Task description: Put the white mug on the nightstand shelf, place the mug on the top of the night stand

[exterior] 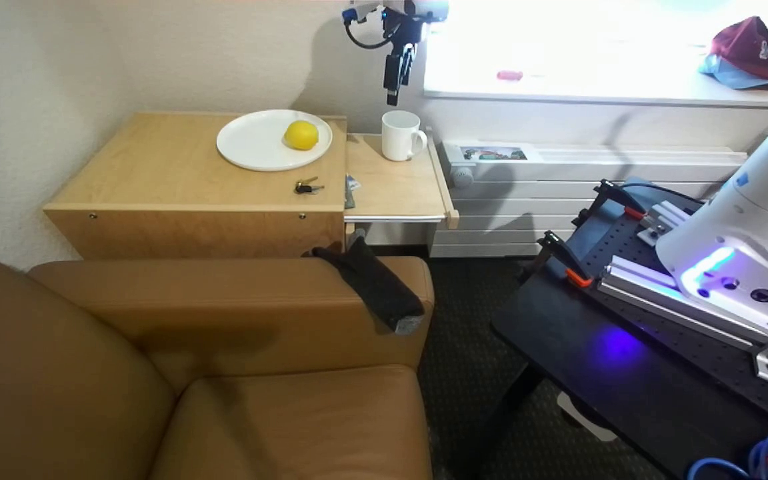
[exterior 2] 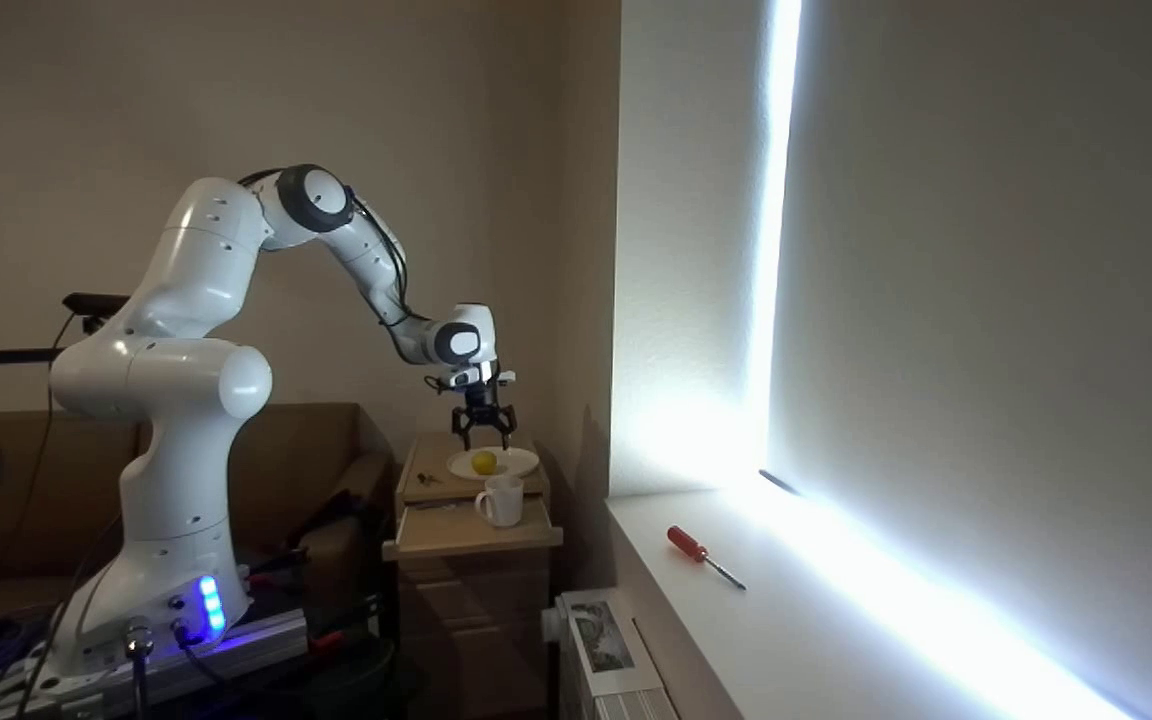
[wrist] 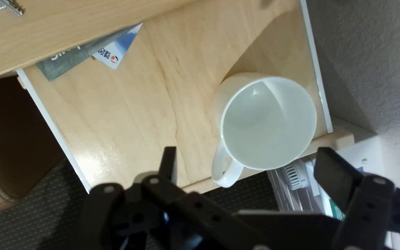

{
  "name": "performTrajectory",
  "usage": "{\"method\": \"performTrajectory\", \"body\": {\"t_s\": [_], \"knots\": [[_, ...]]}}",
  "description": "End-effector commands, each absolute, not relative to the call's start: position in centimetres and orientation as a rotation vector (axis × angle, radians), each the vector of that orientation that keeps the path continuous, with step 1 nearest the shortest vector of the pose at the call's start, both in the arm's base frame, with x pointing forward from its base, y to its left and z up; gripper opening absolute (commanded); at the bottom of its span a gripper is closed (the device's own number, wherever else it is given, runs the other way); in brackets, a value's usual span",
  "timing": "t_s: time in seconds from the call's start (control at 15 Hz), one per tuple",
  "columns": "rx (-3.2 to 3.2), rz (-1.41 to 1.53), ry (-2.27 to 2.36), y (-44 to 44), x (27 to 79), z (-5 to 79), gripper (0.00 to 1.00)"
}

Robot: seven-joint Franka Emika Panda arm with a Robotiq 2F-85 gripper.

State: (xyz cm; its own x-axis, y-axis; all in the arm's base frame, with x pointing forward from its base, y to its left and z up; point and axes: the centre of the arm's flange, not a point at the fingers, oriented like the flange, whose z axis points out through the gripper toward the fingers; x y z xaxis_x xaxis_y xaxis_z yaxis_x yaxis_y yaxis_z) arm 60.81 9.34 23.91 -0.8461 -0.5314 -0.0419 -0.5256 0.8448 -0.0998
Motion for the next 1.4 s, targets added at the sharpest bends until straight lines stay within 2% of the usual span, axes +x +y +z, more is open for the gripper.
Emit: {"method": "performTrajectory", "body": {"t_s": [0.0, 0.4, 1.13, 1.2, 1.27, 1.33], "knots": [[-0.805, -0.102, 3.033, 9.4, 60.8, 21.4, 1.0], [-0.776, -0.052, 3.067, 10.0, 61.0, 17.2, 1.0], [-0.694, -0.094, 3.006, 9.7, 64.7, 12.3, 1.0], [-0.691, -0.077, 2.996, 9.5, 65.0, 12.1, 0.75], [-0.683, -0.084, 2.996, 9.3, 65.3, 12.1, 0.74], [-0.677, -0.1, 3.001, 9.2, 65.4, 12.0, 0.67]]}}
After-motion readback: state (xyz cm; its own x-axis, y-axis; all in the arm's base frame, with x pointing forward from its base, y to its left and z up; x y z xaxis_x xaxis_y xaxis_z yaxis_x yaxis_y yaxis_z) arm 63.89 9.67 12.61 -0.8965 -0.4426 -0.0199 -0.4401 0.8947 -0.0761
